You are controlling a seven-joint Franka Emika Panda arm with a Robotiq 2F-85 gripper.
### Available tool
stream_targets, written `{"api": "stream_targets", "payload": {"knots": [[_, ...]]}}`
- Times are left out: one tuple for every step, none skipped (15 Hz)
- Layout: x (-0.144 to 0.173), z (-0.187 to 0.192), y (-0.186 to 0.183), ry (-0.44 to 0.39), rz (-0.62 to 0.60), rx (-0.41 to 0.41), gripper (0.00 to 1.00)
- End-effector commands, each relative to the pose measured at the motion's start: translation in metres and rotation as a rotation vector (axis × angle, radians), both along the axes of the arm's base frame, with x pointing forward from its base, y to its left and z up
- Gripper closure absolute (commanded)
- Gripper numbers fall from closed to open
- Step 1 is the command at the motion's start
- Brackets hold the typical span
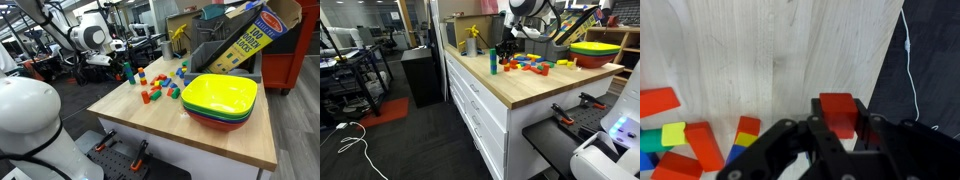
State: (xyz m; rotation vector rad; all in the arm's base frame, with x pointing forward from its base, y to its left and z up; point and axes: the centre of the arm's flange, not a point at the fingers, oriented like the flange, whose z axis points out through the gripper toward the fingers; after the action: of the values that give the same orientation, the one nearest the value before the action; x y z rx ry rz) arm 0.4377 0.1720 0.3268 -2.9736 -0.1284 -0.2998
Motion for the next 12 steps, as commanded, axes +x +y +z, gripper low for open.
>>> {"api": "stream_targets", "payload": {"knots": [[-0.005,0.023,-0.014,0.022,-0.055,0.016,0.92],[-0.004,0.026,-0.017,0.026,-0.070,0.026,0.92],[-0.003,0.029,-0.019,0.030,-0.080,0.037,0.92],[-0.004,0.031,-0.020,0.033,-0.090,0.045,0.92],[-0.004,0.033,-0.021,0.040,-0.102,0.054,0.92],[-0.004,0.034,-0.021,0.057,-0.118,0.067,0.92],[-0.004,0.034,-0.022,0.065,-0.130,0.076,0.92],[-0.006,0.035,-0.022,0.078,-0.145,0.089,0.92],[-0.007,0.036,-0.022,0.087,-0.156,0.099,0.92],[-0.008,0.038,-0.022,0.095,-0.168,0.109,0.92],[-0.009,0.041,-0.022,0.093,-0.176,0.119,0.92],[-0.010,0.043,-0.021,0.079,-0.186,0.134,0.92]]}}
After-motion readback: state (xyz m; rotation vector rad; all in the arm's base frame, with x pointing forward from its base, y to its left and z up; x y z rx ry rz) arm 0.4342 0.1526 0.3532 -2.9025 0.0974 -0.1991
